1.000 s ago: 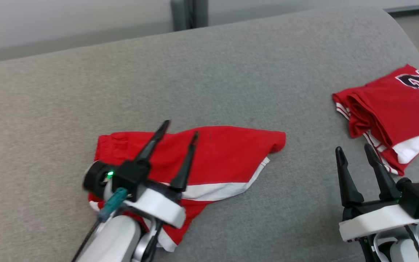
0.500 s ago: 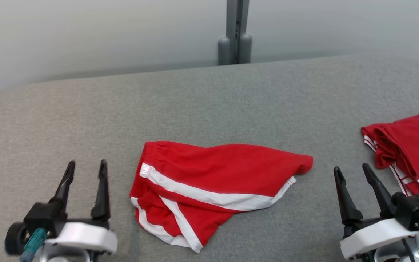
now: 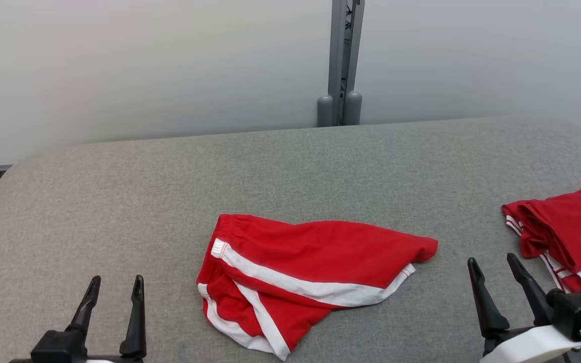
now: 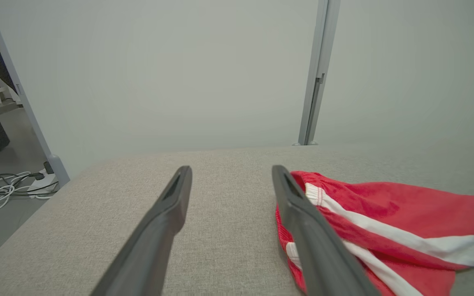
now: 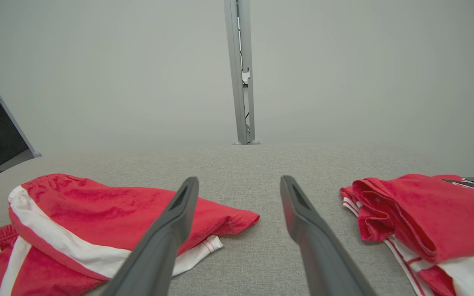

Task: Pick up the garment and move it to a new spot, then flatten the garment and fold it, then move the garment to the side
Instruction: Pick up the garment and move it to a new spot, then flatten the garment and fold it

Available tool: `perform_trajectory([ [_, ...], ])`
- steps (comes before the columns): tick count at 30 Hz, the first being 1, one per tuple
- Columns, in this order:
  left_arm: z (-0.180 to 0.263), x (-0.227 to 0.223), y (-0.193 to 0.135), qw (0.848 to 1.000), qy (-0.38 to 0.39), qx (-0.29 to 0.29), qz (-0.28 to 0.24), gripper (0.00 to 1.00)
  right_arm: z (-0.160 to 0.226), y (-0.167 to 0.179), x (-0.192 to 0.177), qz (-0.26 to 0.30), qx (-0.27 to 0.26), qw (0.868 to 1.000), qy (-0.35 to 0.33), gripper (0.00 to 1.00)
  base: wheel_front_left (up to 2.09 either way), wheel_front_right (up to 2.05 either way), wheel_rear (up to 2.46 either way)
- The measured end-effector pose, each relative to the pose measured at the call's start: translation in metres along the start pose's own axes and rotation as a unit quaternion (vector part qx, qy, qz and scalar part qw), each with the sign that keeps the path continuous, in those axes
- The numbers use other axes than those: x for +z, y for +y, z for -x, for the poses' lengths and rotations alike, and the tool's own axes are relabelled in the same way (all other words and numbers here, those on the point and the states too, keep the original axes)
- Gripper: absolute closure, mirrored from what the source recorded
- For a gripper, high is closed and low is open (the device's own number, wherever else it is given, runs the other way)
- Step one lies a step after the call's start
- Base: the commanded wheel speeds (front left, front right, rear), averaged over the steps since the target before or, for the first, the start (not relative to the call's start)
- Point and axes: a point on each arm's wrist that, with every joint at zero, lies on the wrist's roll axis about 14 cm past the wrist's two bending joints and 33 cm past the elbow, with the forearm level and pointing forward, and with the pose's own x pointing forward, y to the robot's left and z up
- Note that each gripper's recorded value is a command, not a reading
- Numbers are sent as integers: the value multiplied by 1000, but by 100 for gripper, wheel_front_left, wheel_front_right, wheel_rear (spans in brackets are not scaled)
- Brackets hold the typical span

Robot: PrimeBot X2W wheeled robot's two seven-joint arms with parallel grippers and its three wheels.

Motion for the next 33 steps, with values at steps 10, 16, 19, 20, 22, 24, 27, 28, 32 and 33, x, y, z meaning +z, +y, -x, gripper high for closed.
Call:
perform_trajectory([
  [10, 14, 1, -7, 1000, 6, -6, -9, 0, 13, -4, 2, -1, -8, 1000, -2, 0, 0, 0, 0],
  [16, 15, 3, -7, 1000, 6, -5, -9, 0, 12, -2, 4, 2, -5, 1000, -4, 0, 0, 0, 0],
  [19, 16, 4, -7, 1000, 6, -4, -10, 0, 12, -1, 3, 3, -5, 1000, -2, 0, 0, 0, 0],
  [20, 16, 4, -7, 1000, 7, -4, -10, 0, 12, -1, 3, 3, -5, 1000, -1, 0, 0, 0, 0],
  [22, 15, 5, -7, 1000, 6, -3, -10, 0, 11, -1, 3, 2, -5, 1000, 0, 0, 0, 0, 0],
  [24, 15, 5, -7, 1000, 7, -2, -10, 0, 11, -2, 1, 2, -6, 1000, 2, 0, 0, 0, 0],
  [27, 15, 4, -7, 1000, 8, -2, -9, 0, 11, -5, -8, 1, -10, 1000, 18, 0, 0, 0, 0],
  [28, 15, 4, -7, 1000, 9, -2, -8, 0, 11, -6, -14, 2, -10, 1000, 29, 0, 0, 0, 0],
  [32, 11, 5, -8, 1000, 6, -2, -9, 0, 11, -7, -48, 4, -4, 996, 89, 0, 0, 0, 0],
  [33, 9, 6, -8, 1000, 5, -2, -10, 0, 11, -6, -57, 2, 0, 995, 104, 0, 0, 0, 0],
])
